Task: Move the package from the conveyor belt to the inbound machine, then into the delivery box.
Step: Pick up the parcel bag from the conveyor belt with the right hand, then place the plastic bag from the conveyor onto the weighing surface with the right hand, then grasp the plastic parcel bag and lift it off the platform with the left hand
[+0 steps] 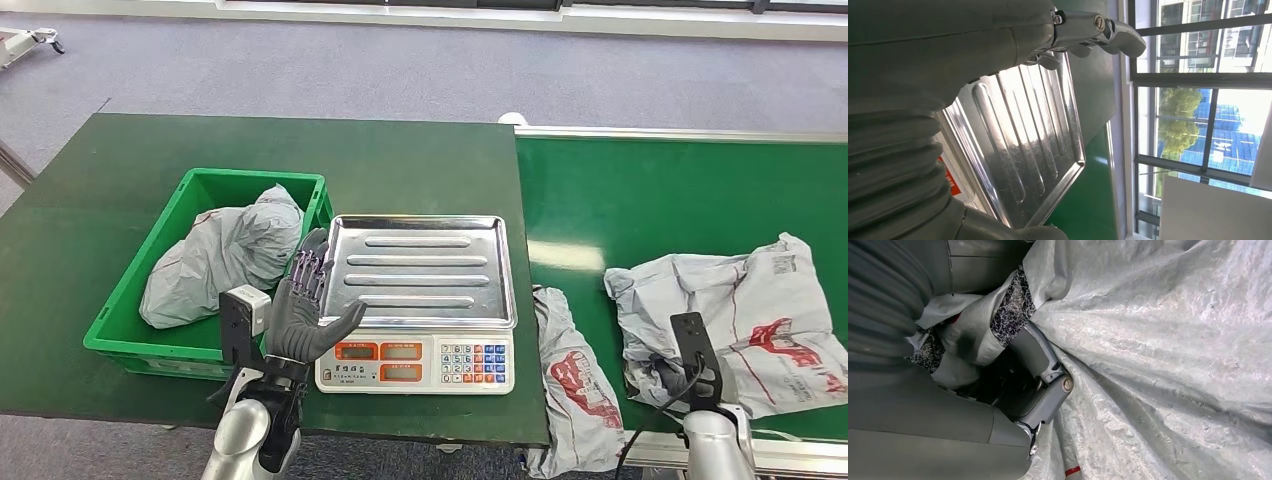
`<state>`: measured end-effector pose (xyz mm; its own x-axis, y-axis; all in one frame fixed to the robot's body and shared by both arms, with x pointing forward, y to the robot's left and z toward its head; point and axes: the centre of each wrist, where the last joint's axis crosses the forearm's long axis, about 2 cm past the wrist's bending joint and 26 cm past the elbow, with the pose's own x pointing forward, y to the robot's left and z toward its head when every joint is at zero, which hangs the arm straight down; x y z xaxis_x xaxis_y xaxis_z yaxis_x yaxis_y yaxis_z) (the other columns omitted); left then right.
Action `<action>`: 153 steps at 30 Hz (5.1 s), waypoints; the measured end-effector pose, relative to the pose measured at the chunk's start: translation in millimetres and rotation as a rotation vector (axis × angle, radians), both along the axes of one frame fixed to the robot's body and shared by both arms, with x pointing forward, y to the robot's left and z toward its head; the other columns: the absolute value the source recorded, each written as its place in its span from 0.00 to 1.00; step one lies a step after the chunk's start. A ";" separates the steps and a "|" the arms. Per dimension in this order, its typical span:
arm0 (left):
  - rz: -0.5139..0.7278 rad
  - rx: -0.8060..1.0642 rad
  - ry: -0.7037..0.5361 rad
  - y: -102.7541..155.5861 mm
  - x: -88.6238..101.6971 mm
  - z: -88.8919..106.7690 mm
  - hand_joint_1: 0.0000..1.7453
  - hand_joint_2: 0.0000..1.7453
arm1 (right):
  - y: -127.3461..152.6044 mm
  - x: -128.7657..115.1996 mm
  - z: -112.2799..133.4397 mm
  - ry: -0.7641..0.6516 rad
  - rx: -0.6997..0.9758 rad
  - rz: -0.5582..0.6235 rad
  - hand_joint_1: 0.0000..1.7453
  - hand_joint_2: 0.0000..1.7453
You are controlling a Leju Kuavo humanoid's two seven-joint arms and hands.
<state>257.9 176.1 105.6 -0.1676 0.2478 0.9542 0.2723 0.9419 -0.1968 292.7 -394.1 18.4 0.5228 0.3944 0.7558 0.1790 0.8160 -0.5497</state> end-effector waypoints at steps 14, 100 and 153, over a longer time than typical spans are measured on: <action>0.029 0.015 -0.023 -1.2 -2.5 -0.9 0.00 1.00 | 78.4 24.2 105.3 -0.568 -0.334 0.146 1.00 1.00; 0.204 0.153 -0.113 13.0 21.8 3.4 0.00 1.00 | 274.8 40.9 172.6 -0.841 0.570 0.851 0.00 1.00; -0.226 1.219 -0.769 -18.6 80.2 -27.7 1.00 1.00 | 244.1 25.2 162.2 -0.903 0.807 0.827 0.00 1.00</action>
<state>338.1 157.5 77.8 -0.7912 -0.5429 0.2815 0.1011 0.3379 0.9357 318.0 -150.0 180.5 -0.3976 -0.3390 0.8527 -0.4545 0.8800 0.1379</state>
